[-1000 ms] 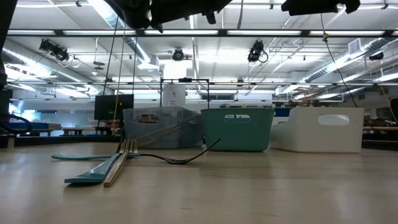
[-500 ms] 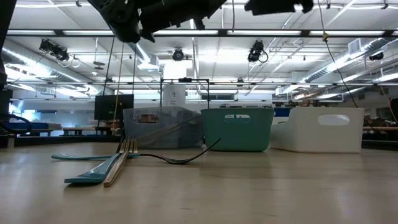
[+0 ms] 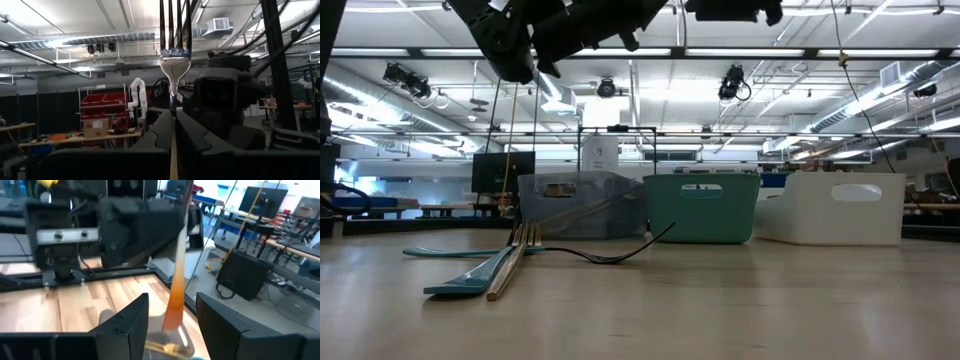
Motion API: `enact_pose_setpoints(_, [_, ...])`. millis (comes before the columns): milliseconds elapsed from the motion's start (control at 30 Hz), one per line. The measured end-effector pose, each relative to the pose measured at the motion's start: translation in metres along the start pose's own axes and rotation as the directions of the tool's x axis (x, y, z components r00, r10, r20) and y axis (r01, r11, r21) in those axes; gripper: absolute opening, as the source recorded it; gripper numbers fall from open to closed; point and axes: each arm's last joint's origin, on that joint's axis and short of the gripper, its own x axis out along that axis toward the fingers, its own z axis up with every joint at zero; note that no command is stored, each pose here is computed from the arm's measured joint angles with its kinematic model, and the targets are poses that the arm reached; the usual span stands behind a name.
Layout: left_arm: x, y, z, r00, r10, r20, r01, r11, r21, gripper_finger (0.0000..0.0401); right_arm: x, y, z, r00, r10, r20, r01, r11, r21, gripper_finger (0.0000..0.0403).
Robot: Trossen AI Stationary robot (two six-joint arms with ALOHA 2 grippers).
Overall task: Sort silverware by color (type)
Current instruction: Put the orange fork into the white bin
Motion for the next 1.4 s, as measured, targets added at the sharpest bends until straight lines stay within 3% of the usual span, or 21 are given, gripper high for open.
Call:
enact_pose_setpoints(367, [0.0,0.0,0.002,1.0,-0.003,0.016,0.003,1.0,0.004,0.0018,0.012,-0.012,0.005,0.999,0.01,0.045,-0.01,1.0,-0.004,0.0172])
enact_pose_setpoints(800, [0.0,0.0,0.001,1.0,-0.011,0.011,0.011,1.0,0.004,0.0018,0.028,-0.027,0.008,0.985,0.14,0.105,-0.141,0.99,-0.005,0.017])
enact_pose_setpoints(1400, [0.0,0.0,-0.003,1.0,-0.011,-0.027,0.011,1.0,0.022,0.0018,0.029,-0.029,0.009,0.986,0.131,0.108,-0.128,0.991,-0.035,0.0075])
